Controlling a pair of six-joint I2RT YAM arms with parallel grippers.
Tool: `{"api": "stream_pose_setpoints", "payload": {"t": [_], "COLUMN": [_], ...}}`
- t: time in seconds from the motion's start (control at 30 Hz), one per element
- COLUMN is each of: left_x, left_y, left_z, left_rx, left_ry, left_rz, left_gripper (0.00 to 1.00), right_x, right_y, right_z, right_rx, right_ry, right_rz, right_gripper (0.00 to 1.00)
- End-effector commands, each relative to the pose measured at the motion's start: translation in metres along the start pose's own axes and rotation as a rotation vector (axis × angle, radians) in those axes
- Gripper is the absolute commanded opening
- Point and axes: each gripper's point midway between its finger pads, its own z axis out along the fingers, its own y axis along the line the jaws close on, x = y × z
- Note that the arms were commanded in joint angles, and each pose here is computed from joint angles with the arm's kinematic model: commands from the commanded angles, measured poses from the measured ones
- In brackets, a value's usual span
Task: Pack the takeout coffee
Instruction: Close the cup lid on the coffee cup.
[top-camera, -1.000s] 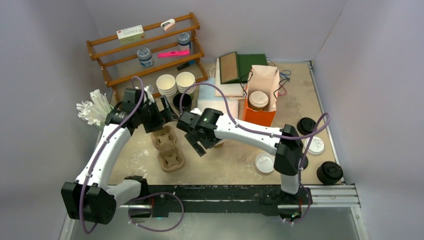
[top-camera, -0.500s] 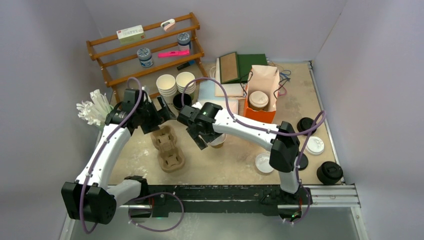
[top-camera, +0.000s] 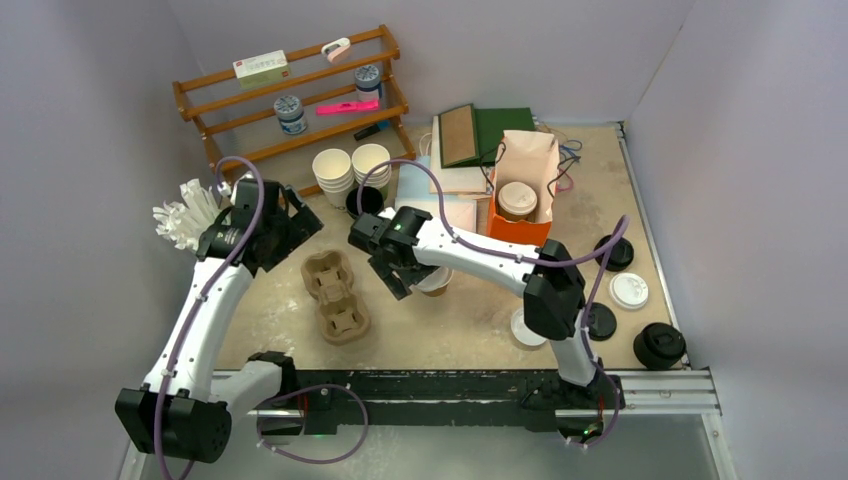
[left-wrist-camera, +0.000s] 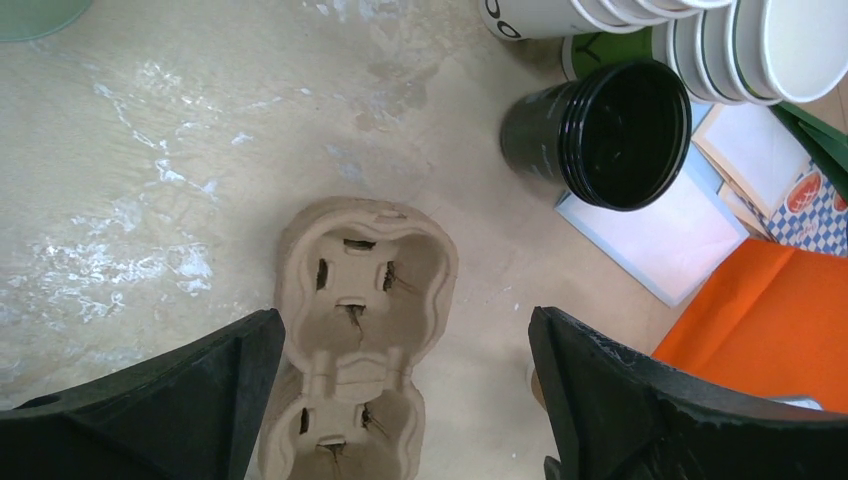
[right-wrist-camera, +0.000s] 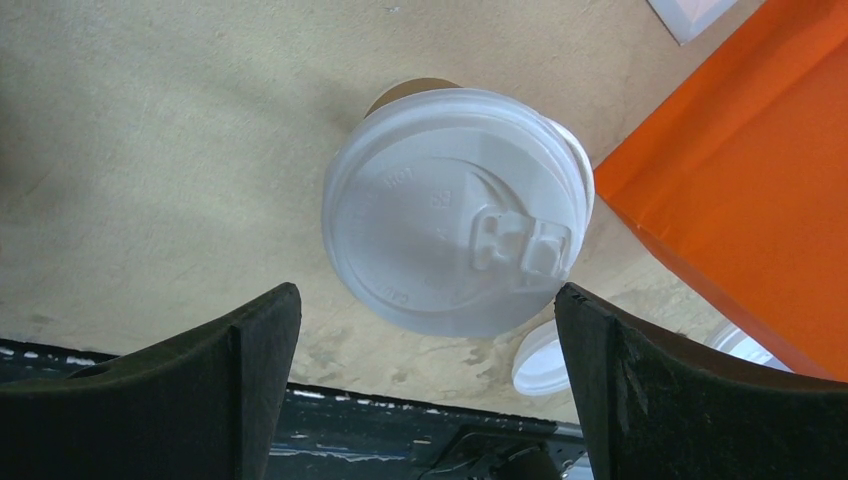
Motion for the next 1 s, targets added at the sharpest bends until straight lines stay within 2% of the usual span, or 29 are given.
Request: {"api": "stream_pose_setpoints", "payload": {"t": [0.0, 0.97], "left_x": [-0.018, -0.008], "left_y": [0.001, -0.007], "left_z": [-0.008, 0.005], "left_rx": [-0.026, 0.016], "left_ry": [-0.072, -0.019], "left_rz": [-0.037, -0.012], "left_gripper": [1.00, 1.00], "right_x": [-0.015, -0.020], "right_y": [-0.012, -0.008], "right_z": [-0.008, 0.011], "right_rx": [0.025, 0.032], "right_ry": [-0.044, -0.024], "right_rz": [0.018, -0.006], "right_gripper": [0.98, 0.99]}}
